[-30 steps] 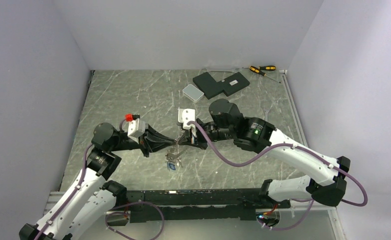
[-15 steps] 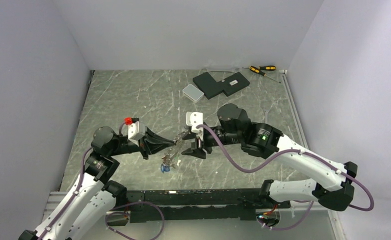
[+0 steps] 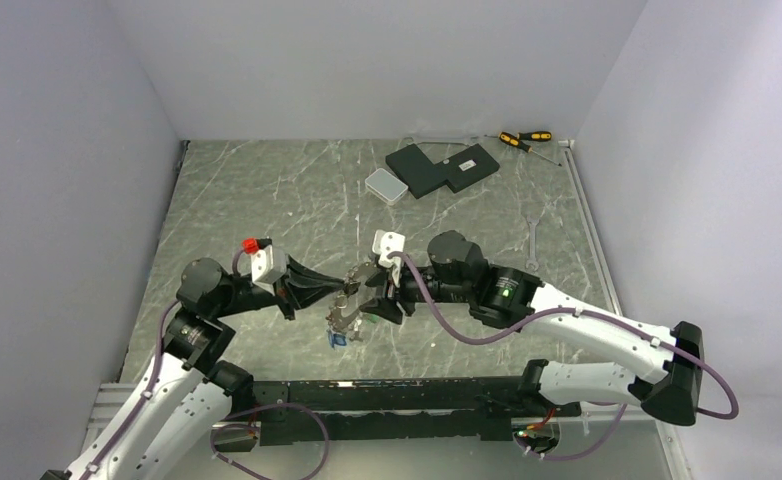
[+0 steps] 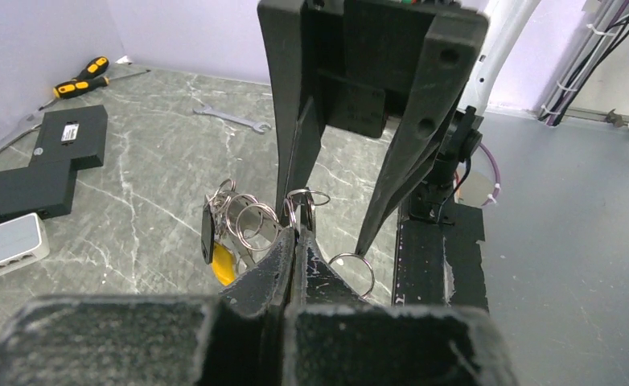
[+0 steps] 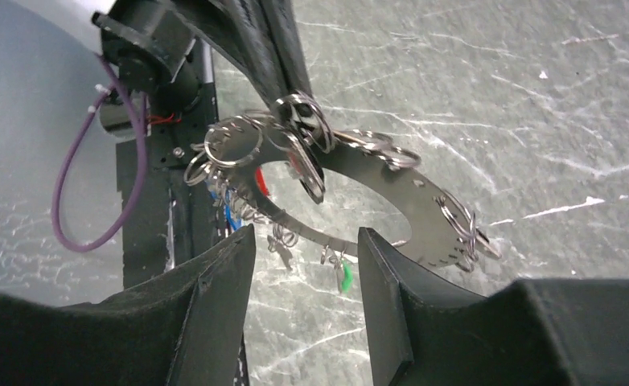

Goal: Put the keys on the keyring

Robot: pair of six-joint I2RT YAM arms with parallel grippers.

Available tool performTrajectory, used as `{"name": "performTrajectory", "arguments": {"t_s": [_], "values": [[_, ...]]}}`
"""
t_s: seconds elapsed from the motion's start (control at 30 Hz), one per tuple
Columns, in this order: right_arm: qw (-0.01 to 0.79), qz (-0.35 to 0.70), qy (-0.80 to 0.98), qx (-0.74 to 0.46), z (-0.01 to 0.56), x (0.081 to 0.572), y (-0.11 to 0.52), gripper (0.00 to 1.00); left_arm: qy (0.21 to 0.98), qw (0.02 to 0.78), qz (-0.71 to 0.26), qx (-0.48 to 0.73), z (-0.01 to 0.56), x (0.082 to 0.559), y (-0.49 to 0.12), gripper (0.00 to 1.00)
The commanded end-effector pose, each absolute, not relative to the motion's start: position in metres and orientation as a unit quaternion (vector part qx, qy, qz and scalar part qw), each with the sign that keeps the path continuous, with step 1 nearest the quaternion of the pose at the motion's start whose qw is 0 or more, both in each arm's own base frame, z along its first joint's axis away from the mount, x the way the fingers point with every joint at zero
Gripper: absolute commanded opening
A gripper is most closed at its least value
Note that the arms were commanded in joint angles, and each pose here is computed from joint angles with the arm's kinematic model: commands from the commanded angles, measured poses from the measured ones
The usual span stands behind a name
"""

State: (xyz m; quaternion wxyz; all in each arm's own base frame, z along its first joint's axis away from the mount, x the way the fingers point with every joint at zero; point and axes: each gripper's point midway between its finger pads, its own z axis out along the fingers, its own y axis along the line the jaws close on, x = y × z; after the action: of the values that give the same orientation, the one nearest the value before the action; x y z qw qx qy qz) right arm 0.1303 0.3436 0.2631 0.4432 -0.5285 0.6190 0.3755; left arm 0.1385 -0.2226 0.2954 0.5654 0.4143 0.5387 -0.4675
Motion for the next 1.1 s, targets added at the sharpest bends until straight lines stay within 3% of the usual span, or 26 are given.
{"name": "performTrajectory", "arguments": {"t_s": [0.0, 0.43, 0.87, 0.97, 1.07], "values": [[0.525, 0.414, 0.595, -0.447, 0.305, 0.145, 0.351, 0.51, 0.502, 0.614, -0.446, 0.413, 0.327, 0.140, -0.217, 0.00], [0.523, 0.478, 0.563, -0.425, 0.313, 0.135, 0.368, 0.45, 0.504, 0.620, -0.444, 0.406, 0.329, 0.141, -0.216, 0.00], [0.496, 0.463, 0.588, -0.440, 0.297, 0.138, 0.375, 0.14, 0.507, 0.633, -0.433, 0.394, 0.332, 0.144, -0.212, 0.00], [0.497, 0.455, 0.591, -0.443, 0.297, 0.138, 0.370, 0.01, 0.507, 0.635, -0.430, 0.394, 0.332, 0.144, -0.211, 0.00], [0.501, 0.456, 0.584, -0.447, 0.302, 0.135, 0.366, 0.00, 0.507, 0.636, -0.428, 0.394, 0.332, 0.144, -0.210, 0.00]]}}
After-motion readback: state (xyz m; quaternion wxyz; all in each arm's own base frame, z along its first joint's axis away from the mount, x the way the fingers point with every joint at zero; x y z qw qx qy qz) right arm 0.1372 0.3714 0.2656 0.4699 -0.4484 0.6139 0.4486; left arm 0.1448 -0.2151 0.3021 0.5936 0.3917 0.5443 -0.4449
